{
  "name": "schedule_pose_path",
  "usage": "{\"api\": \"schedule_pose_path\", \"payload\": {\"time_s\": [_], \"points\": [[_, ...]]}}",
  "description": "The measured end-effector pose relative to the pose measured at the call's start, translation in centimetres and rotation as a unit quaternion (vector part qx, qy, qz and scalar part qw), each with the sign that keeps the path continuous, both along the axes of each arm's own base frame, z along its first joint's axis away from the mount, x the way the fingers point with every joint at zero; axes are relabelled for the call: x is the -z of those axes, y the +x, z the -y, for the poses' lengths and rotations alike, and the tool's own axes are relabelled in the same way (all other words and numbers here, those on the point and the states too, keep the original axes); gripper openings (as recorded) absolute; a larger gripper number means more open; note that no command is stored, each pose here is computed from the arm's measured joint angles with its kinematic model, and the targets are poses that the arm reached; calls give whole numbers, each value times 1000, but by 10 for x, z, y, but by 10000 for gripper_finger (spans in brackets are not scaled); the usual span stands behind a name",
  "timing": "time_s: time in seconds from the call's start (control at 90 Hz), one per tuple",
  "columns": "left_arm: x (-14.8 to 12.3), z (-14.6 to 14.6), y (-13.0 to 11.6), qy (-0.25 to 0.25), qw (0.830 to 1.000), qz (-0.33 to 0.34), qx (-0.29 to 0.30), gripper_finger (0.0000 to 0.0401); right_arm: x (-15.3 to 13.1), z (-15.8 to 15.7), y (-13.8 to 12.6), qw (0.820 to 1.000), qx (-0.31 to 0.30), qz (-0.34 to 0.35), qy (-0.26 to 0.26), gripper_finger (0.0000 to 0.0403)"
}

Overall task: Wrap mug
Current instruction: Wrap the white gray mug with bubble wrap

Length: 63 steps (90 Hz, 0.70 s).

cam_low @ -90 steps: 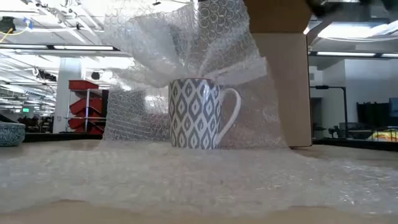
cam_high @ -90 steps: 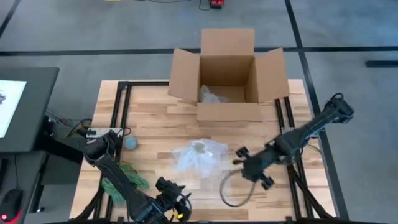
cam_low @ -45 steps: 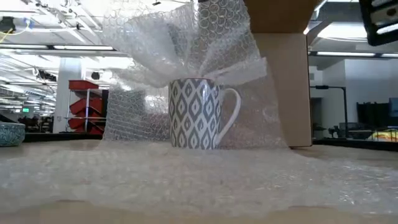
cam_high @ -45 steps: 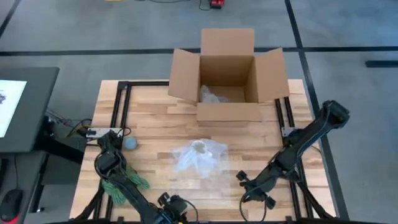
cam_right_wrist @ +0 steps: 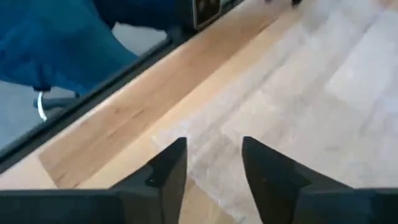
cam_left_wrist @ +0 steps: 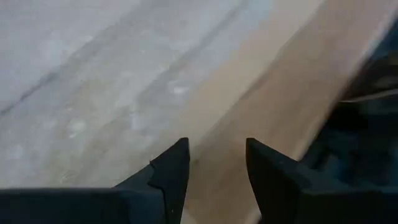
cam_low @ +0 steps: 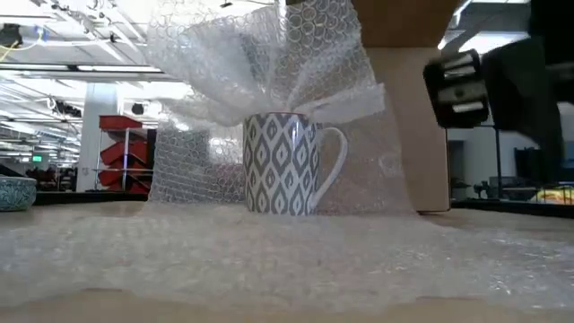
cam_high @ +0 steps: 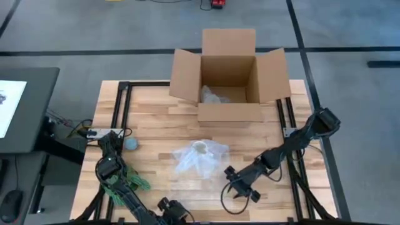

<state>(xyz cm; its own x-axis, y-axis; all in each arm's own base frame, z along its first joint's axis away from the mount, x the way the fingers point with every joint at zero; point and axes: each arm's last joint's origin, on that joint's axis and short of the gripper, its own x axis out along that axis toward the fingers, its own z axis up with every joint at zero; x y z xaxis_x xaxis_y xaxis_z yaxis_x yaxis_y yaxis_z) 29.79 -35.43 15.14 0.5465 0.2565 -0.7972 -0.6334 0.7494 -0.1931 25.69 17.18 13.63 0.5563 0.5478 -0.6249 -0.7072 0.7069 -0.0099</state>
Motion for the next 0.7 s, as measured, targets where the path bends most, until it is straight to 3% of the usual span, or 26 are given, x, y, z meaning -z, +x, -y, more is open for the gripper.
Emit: {"api": "schedule_pose_path", "payload": {"time_s": [0.222, 0.378, 0.6, 0.7], "points": [[-7, -7, 5, 55, 998, -16, 34, 72, 18, -23, 8, 999, -24, -14, -21, 179], [-9, -13, 12, 75, 996, -20, 44, 45, 23, -35, 14, 997, -6, -1, -77, 192], [4, -21, 6, 90, 994, -45, 32, 32, 25, -40, 16, 996, 26, -25, -82, 190], [14, -21, 6, 74, 996, -34, 25, 32, 26, -38, 15, 994, 46, -42, -85, 179]]}}
